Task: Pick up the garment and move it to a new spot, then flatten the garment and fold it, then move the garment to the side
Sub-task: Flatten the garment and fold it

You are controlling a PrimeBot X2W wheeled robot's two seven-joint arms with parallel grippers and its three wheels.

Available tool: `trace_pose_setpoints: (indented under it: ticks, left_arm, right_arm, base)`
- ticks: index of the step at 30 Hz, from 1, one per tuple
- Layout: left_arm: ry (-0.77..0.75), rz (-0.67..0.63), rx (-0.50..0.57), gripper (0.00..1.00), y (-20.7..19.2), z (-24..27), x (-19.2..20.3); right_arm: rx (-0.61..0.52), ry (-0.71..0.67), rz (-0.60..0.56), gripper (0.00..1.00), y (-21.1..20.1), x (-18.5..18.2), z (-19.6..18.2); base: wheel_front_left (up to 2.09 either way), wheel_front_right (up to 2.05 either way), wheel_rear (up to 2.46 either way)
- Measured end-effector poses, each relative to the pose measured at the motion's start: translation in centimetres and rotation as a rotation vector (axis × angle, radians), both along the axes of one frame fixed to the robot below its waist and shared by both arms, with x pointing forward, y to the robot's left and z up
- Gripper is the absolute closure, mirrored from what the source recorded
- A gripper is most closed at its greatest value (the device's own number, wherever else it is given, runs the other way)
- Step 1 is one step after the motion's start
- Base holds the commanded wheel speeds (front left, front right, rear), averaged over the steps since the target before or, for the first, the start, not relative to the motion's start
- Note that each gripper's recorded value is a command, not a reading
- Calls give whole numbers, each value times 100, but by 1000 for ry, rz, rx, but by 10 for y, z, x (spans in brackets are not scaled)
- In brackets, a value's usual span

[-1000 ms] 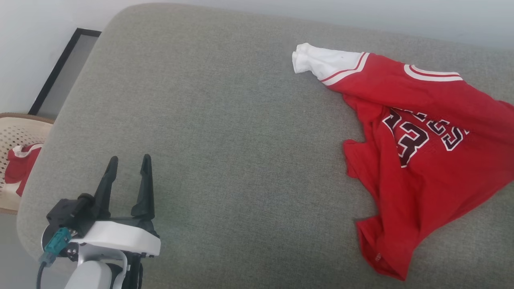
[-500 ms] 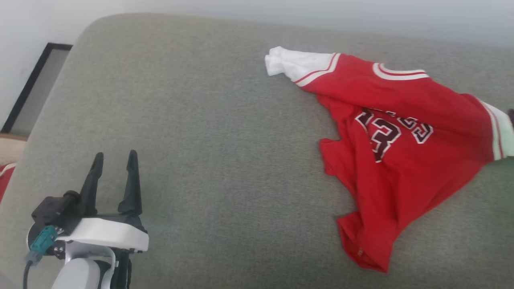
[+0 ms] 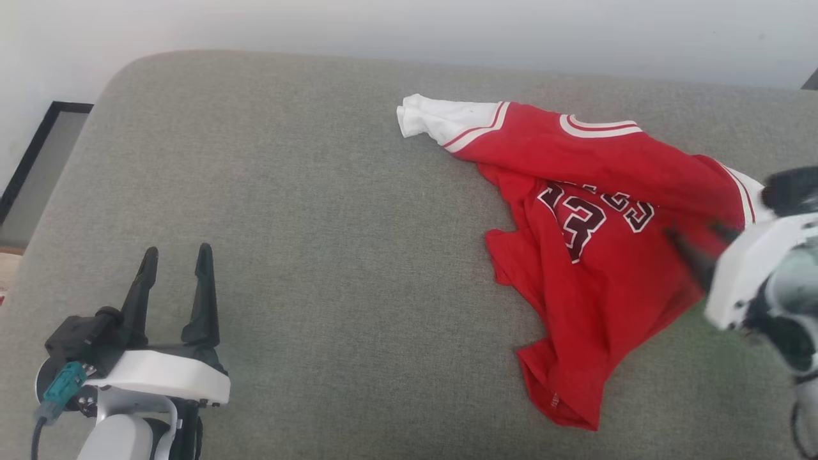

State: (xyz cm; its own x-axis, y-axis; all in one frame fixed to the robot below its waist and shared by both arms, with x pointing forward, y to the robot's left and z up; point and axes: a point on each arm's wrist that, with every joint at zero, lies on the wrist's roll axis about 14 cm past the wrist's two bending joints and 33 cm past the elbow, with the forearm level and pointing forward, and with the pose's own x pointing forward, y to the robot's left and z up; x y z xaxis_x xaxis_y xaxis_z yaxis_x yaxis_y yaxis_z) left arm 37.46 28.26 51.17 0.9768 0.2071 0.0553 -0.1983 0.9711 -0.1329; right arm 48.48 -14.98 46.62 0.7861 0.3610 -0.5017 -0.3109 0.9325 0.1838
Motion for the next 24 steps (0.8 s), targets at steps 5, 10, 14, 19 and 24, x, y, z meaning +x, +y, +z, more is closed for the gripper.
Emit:
trace_pose_setpoints:
  ticks: [5, 10, 14, 19, 24]
  left_arm:
    - [-1, 6, -2, 0, 2, 1, -6]
    - [3, 22, -11, 0, 6, 0, -11]
    - [12, 41, -21, 0, 11, -3, -19]
    - [9, 61, -32, 0, 16, -3, -25]
    - [9, 81, -48, 0, 21, -4, -33]
  right_arm:
    - [-9, 100, 102, 0, 33, -21, -18]
    - [-71, 220, 169, 0, 51, -36, -47]
    - [-138, 299, 214, 0, 61, -46, -68]
    - [-178, 351, 235, 0, 65, -53, -82]
    - [-217, 364, 258, 100, 69, -57, -89]
  base:
    - [0, 0, 0]
    - [0, 0, 0]
    - [0, 0, 0]
    - [0, 0, 0]
    - [0, 0, 0]
